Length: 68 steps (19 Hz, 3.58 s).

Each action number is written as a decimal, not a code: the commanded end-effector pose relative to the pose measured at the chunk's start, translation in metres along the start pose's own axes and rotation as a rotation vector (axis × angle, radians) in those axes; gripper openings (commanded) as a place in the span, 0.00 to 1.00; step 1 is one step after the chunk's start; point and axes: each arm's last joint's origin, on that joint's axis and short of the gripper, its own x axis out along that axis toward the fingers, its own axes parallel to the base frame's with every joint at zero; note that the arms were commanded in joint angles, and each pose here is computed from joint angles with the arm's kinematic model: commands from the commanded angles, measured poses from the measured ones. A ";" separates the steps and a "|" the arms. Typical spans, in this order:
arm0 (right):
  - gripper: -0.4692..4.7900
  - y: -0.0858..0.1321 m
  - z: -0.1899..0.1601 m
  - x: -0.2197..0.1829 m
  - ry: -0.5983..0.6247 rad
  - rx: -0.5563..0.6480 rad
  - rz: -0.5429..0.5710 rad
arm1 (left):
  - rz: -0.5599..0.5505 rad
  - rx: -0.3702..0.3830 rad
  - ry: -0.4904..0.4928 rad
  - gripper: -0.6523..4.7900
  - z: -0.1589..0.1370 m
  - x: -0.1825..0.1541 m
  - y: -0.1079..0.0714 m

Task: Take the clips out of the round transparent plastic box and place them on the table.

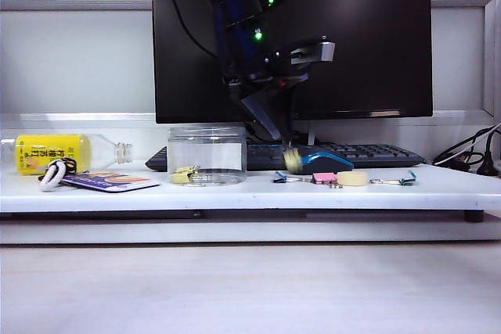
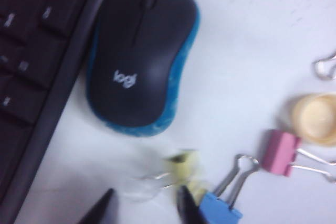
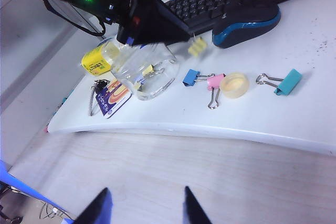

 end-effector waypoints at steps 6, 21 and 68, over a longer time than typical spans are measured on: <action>0.42 0.001 0.002 0.000 -0.012 -0.014 0.005 | 0.053 -0.046 -0.007 0.35 0.002 -0.020 0.003; 0.42 0.002 0.002 0.000 -0.011 -0.018 0.008 | -0.021 -0.287 0.143 0.35 -0.042 -0.084 0.038; 0.42 0.001 0.001 0.000 -0.001 -0.009 0.004 | 0.081 -0.344 0.470 0.13 -0.061 0.006 0.035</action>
